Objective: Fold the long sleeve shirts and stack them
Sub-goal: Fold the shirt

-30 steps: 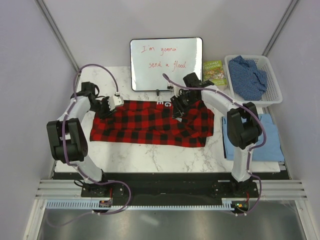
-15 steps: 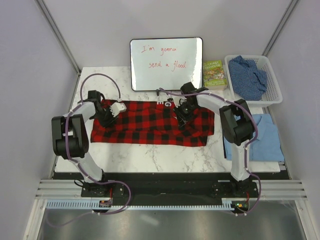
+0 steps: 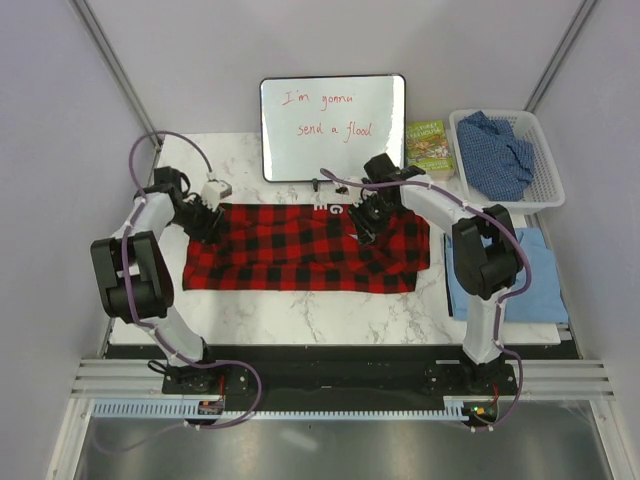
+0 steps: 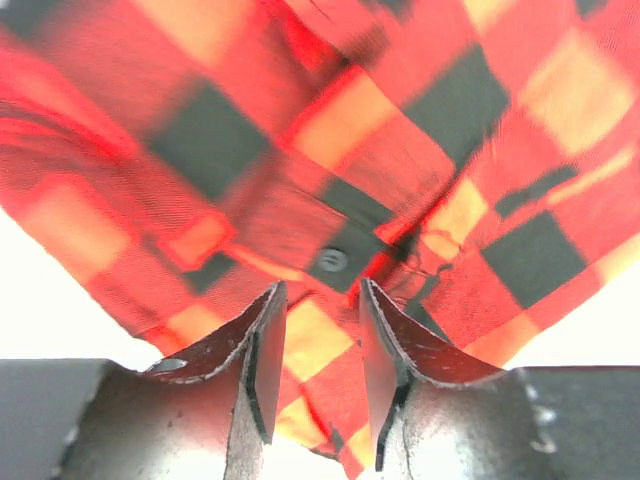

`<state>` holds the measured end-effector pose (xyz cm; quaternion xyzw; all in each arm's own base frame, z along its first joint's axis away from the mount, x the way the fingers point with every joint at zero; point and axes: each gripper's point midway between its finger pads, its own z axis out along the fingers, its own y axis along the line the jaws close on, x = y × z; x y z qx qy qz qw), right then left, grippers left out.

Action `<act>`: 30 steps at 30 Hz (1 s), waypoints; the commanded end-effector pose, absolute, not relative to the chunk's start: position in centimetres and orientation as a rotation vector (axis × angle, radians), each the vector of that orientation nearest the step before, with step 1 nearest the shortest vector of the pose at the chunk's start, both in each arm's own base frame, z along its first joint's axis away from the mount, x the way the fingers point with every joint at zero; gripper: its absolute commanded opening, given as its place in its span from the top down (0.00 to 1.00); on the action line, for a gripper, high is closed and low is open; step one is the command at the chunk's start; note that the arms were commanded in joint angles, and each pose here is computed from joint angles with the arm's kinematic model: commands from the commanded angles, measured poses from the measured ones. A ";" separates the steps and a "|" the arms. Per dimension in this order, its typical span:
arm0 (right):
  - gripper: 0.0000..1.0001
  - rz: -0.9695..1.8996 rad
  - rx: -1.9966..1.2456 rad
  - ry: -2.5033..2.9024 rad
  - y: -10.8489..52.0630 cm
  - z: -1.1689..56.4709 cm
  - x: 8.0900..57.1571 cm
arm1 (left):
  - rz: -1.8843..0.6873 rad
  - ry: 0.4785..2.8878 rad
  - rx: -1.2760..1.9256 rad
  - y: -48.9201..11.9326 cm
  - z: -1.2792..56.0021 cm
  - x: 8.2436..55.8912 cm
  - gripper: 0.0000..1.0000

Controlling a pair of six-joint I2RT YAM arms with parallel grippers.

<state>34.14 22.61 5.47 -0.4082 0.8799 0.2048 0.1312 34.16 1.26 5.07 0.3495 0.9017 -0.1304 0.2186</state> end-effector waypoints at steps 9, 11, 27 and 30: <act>0.63 0.782 -1.086 2.388 27.2 11.2 36.3 | -0.563 2.554 0.262 5.2 9.2 38.0 0.32; 0.63 0.789 -1.085 2.388 27.7 10.7 36.5 | -0.551 2.581 0.184 6.9 8.4 37.9 0.29; 0.66 0.660 -1.182 2.499 27.7 4.6 35.7 | -0.739 2.648 0.044 7.4 5.0 35.8 0.37; 0.66 0.589 -1.205 2.542 26.4 3.0 35.3 | -0.655 2.586 0.291 6.3 6.8 35.8 0.37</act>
